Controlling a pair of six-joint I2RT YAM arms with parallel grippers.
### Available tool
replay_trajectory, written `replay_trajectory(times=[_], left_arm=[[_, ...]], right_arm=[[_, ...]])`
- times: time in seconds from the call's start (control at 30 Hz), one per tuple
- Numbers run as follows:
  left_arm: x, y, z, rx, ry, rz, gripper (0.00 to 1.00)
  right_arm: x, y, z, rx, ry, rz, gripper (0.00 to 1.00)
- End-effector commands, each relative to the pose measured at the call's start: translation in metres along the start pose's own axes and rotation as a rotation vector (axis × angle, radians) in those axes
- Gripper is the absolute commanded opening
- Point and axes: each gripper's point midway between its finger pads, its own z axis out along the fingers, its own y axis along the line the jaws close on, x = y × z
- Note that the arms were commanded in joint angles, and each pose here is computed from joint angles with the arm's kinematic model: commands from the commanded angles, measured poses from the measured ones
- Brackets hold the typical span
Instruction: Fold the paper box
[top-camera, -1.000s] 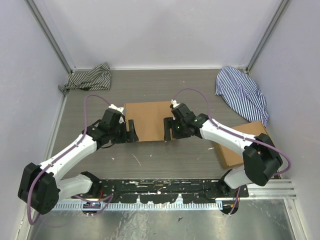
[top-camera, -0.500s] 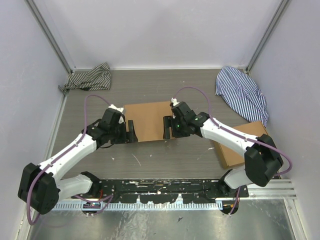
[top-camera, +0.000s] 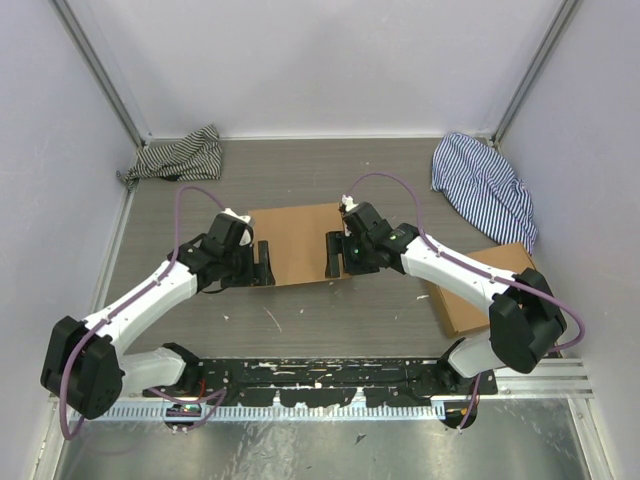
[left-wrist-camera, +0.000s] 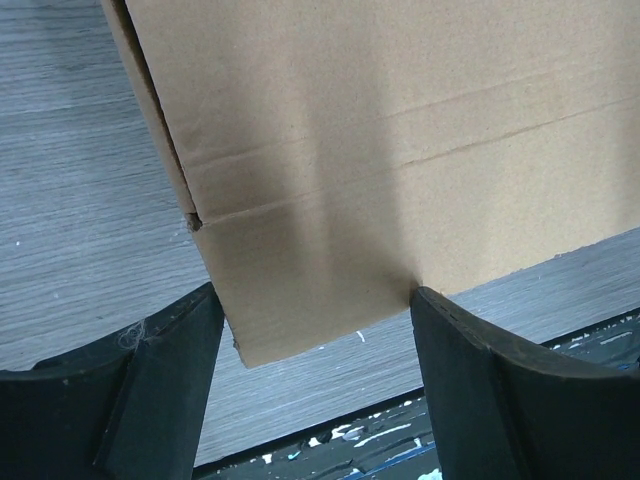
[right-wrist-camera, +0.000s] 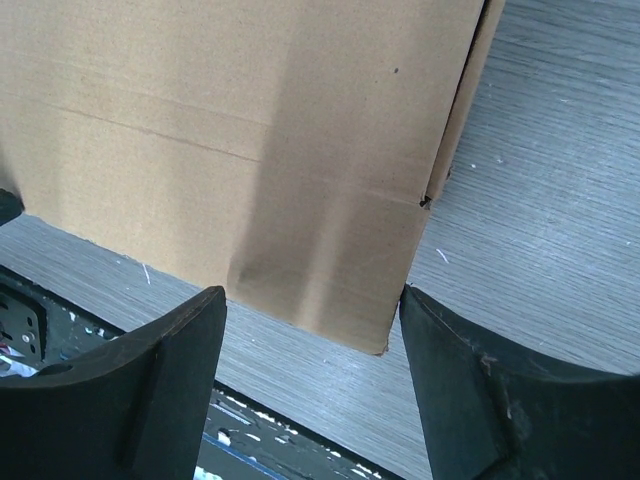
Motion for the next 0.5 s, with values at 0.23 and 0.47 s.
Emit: replay_trajectory(times=[0.23,0.47], left_arm=[[-0.001,-0.004,0.004,0.023,0.001,0.013,0.81],[0.002,-0.002,0.010,0.014,0.009,0.013,0.80]], right_arm=[[-0.017,0.012,-0.001,-0.039,-0.058,-0.011,0.75],[-0.004,-0.003,0.020,0.006,-0.026,-0.016,0.74]])
